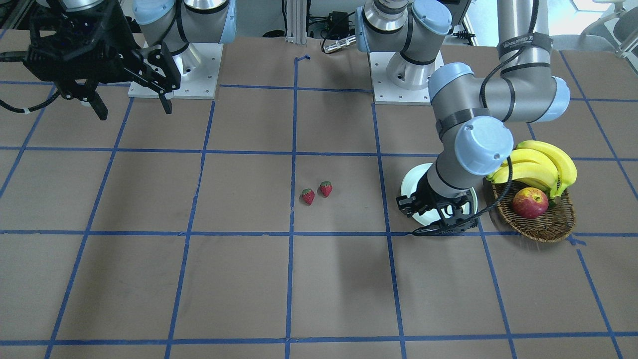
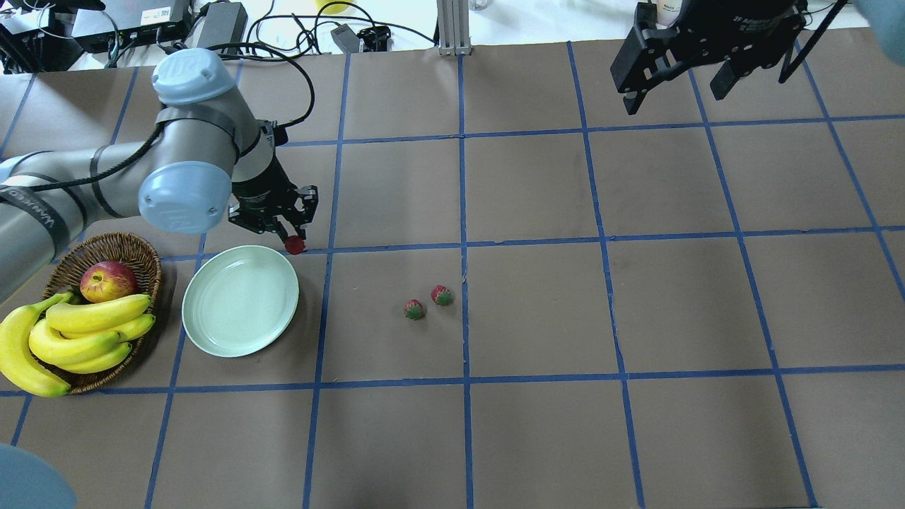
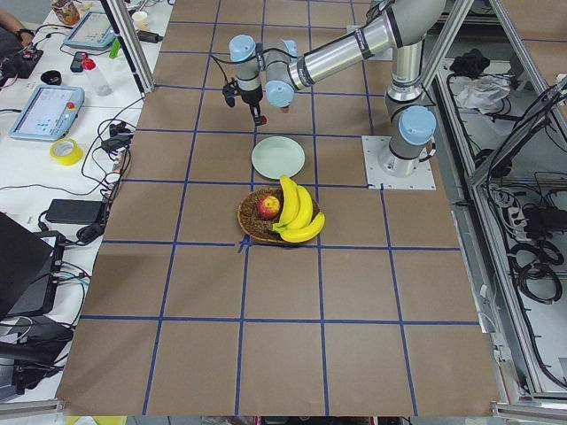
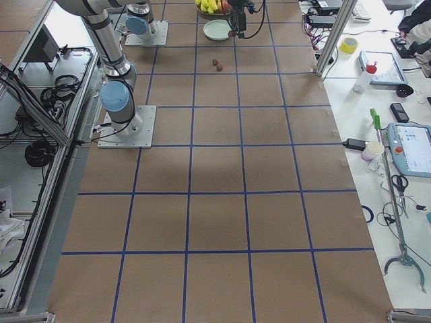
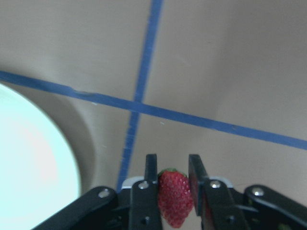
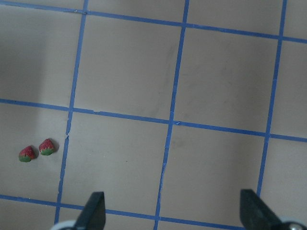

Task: Collect all strawberries into plate
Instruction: 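Carry the strawberry with the left gripper onto the plate and release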

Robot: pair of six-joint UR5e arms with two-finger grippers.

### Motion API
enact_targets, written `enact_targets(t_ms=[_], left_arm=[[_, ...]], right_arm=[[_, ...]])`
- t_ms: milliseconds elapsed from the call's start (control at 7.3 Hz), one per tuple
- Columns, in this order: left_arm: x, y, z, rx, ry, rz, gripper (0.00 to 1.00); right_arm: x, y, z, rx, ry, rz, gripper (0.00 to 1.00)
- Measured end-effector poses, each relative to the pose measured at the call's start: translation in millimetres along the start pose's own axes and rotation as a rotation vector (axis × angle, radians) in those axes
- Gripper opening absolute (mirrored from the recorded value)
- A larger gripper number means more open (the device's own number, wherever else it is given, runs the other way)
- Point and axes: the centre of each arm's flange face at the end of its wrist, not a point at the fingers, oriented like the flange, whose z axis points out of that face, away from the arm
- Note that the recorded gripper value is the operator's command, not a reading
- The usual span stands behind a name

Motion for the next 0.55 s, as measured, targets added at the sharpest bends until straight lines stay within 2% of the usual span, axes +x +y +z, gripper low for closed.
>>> enact_targets(t_ms=[274,548], left_arm=[[-64.2,-3.5,19.0,-0.055,-0.003,0.036,0.0],[-96.9,-4.0,37.6,-0.089,0.008,0.059,0.0]], right_arm=[[5.0,-3.2,19.9,-0.006,0.002,0.001,1.0],[9.7,-5.5,25.1,-0.004,0.004,0.004,1.0]])
